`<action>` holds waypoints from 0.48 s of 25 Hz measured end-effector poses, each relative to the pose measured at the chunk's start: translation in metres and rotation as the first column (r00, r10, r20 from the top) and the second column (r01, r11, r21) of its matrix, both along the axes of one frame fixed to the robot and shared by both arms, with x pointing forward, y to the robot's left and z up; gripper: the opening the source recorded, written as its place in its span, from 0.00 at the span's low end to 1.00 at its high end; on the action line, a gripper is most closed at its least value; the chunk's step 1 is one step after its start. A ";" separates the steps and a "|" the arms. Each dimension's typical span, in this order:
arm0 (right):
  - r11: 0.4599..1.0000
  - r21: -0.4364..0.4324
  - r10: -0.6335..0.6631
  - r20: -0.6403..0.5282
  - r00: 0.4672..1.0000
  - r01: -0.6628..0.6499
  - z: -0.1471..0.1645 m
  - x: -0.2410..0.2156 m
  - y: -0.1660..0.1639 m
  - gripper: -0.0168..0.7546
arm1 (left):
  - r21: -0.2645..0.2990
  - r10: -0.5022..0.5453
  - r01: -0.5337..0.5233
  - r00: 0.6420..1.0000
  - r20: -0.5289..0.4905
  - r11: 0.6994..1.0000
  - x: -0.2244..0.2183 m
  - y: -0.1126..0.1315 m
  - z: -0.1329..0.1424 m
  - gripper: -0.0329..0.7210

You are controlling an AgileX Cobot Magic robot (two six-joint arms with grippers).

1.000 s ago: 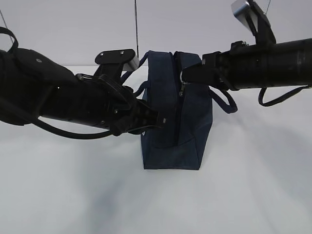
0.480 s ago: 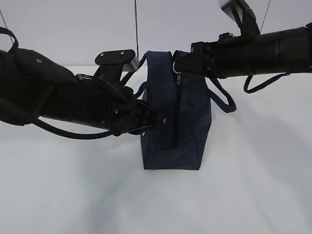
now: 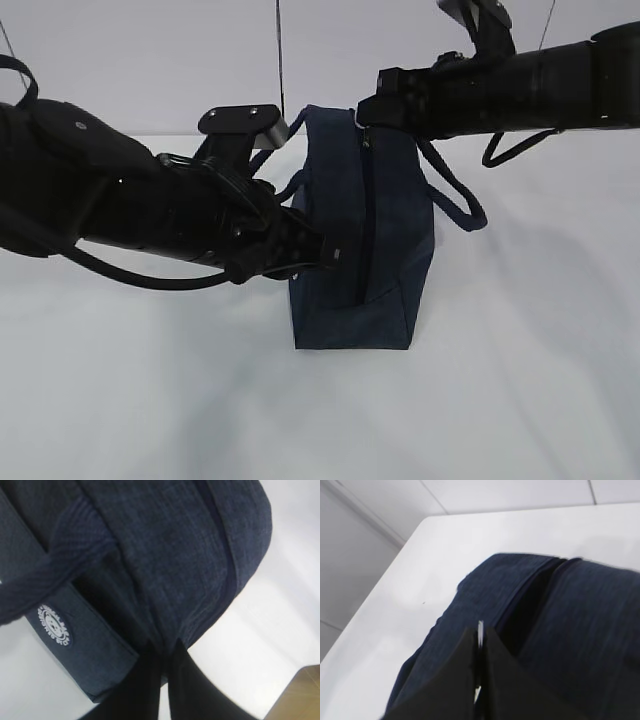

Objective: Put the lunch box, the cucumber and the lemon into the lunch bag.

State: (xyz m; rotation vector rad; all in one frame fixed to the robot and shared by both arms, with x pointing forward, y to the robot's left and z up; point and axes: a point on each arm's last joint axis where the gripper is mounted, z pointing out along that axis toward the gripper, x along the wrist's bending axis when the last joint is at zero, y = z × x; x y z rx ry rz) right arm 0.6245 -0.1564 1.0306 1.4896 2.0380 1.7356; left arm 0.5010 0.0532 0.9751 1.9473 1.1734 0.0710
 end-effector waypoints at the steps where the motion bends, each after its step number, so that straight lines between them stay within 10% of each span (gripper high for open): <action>1: 1.000 -0.003 -0.013 0.003 1.000 0.013 0.000 0.003 0.000 0.02 | 0.004 -0.009 0.009 1.000 0.001 1.000 0.000 0.000 0.000 0.03; 12: 0.996 -0.022 -0.088 0.040 0.995 0.089 -0.003 0.038 0.001 0.02 | 0.016 -0.034 0.033 0.999 0.006 0.999 -0.002 0.000 -0.001 0.03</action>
